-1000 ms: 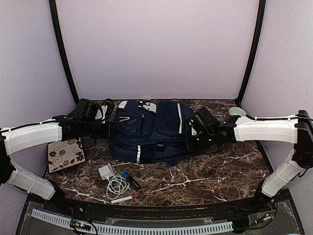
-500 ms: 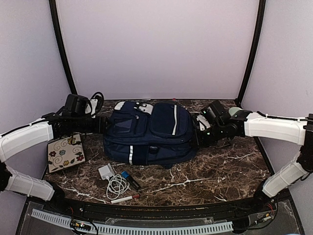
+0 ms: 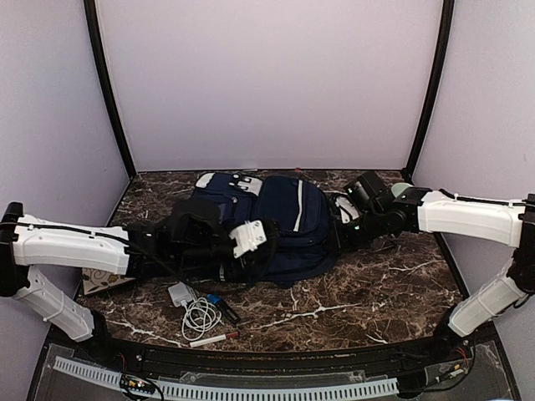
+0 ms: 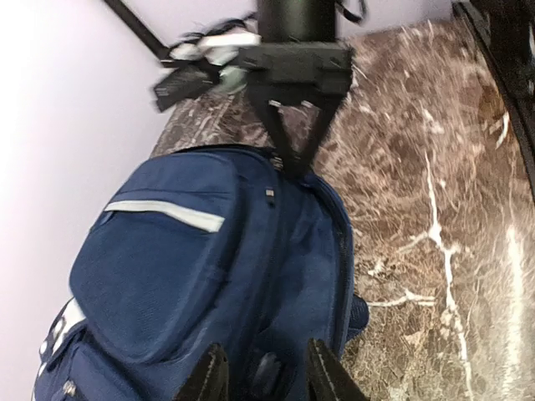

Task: Pack the student bag
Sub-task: Zip the student bag into the second largest pocket of the bag.

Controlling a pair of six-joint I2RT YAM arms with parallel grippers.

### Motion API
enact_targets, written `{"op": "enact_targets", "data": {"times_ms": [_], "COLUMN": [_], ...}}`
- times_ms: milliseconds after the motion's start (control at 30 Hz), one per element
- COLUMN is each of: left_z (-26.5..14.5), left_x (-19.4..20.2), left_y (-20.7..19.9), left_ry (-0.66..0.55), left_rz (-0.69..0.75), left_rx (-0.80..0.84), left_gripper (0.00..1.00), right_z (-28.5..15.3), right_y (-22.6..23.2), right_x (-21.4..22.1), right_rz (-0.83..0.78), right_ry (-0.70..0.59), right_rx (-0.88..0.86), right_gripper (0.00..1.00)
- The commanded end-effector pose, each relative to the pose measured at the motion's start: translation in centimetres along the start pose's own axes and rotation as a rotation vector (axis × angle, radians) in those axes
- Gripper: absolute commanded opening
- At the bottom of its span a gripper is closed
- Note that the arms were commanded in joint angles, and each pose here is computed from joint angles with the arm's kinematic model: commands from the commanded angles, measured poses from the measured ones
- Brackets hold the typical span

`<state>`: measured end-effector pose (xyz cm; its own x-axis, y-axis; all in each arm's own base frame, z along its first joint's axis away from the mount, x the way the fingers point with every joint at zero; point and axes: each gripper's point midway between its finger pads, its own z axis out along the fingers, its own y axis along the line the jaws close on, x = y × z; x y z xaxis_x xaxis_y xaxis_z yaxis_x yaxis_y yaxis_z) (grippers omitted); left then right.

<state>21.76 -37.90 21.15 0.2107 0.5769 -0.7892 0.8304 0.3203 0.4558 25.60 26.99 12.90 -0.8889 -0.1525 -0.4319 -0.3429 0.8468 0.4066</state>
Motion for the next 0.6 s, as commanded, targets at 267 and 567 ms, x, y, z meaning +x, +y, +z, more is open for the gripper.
{"op": "enact_targets", "data": {"times_ms": [267,567], "left_z": [8.4,11.6], "left_x": [-1.9,0.6], "left_y": [-0.7,0.2], "left_ry": [0.001,0.092], "left_rz": [0.478,0.757], "left_rx": [-0.27,-0.44], "left_gripper": [0.57,0.47], "right_z": [-0.2,-0.4], "right_y": [1.5,1.9], "right_x": [-1.2,-0.8], "right_rz": [-0.025,-0.027], "right_ry": [-0.011,0.006], "right_rx": [-0.066,-0.088], "right_gripper": [0.0,0.0]}}
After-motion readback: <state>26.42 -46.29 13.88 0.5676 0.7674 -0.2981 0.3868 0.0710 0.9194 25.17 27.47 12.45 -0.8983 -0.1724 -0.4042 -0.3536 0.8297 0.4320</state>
